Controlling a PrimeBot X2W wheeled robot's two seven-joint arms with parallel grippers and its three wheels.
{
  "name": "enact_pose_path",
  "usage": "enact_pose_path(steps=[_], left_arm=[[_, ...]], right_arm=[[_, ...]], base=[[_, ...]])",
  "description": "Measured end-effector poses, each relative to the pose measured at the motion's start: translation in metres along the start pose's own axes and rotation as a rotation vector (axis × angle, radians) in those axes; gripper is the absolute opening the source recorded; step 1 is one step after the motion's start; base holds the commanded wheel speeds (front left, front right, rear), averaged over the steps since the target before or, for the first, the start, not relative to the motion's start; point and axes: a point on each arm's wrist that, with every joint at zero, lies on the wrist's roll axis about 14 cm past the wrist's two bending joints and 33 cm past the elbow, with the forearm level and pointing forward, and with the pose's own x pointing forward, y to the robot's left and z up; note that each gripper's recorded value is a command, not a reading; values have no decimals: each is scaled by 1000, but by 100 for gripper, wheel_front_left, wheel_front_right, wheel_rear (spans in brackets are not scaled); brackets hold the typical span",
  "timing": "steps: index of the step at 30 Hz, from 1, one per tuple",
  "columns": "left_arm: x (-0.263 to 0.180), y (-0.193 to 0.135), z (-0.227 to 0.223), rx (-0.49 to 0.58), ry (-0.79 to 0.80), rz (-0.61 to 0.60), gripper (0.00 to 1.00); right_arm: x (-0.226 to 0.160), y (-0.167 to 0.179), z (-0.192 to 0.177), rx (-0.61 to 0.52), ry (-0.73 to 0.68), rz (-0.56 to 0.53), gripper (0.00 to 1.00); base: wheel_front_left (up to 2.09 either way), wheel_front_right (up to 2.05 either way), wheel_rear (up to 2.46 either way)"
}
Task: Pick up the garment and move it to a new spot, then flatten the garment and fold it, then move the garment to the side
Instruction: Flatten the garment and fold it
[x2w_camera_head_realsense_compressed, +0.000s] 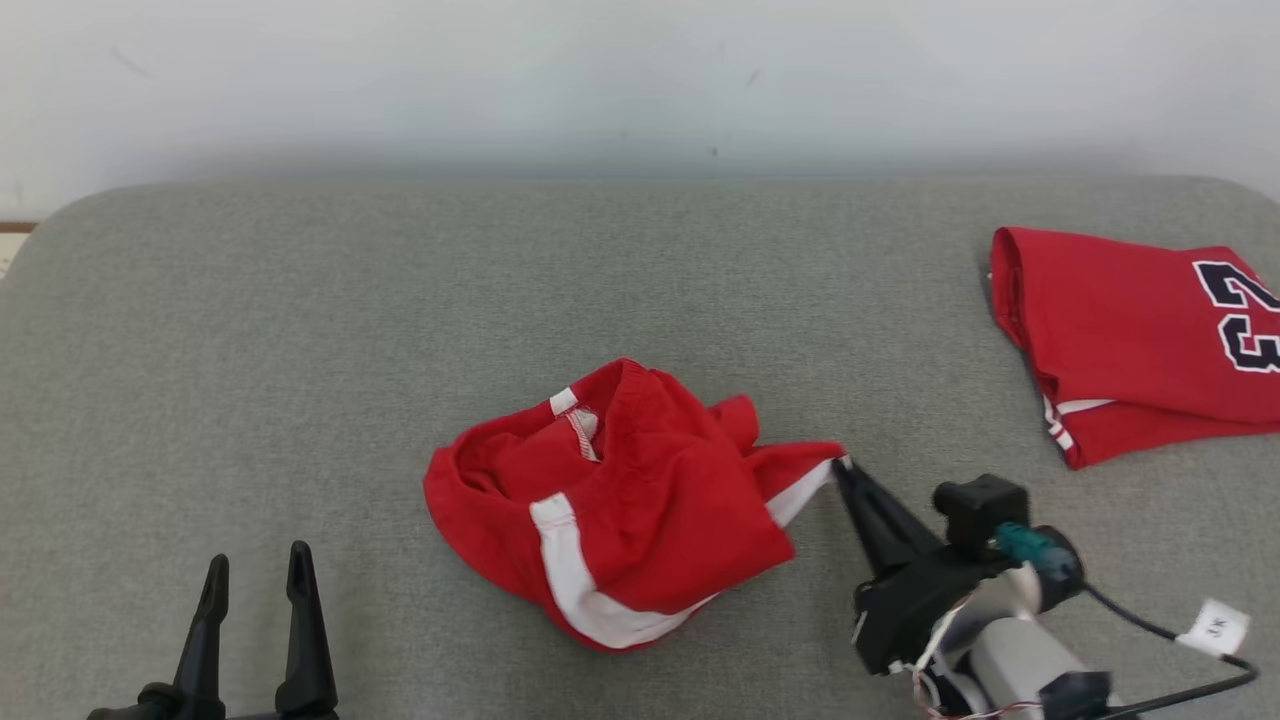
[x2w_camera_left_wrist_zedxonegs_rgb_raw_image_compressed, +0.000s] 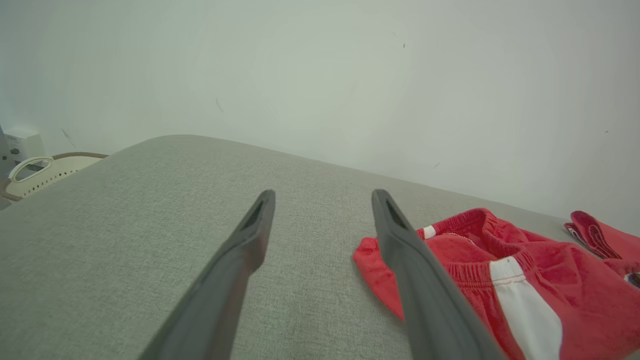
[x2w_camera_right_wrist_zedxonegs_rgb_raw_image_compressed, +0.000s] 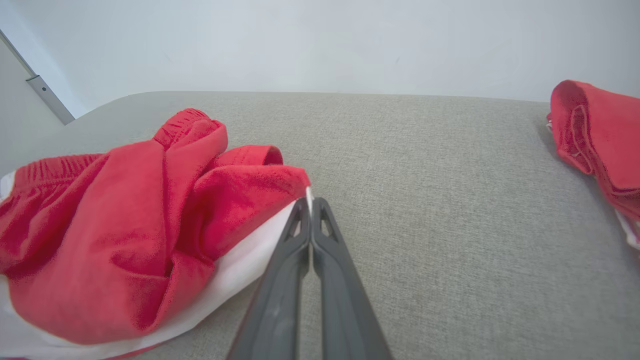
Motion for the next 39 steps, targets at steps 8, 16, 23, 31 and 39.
enact_pose_path(steps=[8,16,23,31,39], left_arm=[[5,-13,-6,-18,8,-33,100],[7,-19,-12,-31,22,-47,100],[8,-21,-11,-26,19,-57,100],[5,-42,-13,-31,26,-143,100],[-2,-99,-28,-47,92,-359,100]], right_arm=[[-31,-47,13,-20,-8,-156,0],[-55,-50,-14,44,113,-215,37],[-55,-56,16,-1,7,-246,100],[-58,-48,44,-25,-121,-249,100],[-61,-41,42,-13,-131,-250,100]], base=[[0,0,0],[0,0,0],[0,0,0],[0,0,0],[0,0,0]])
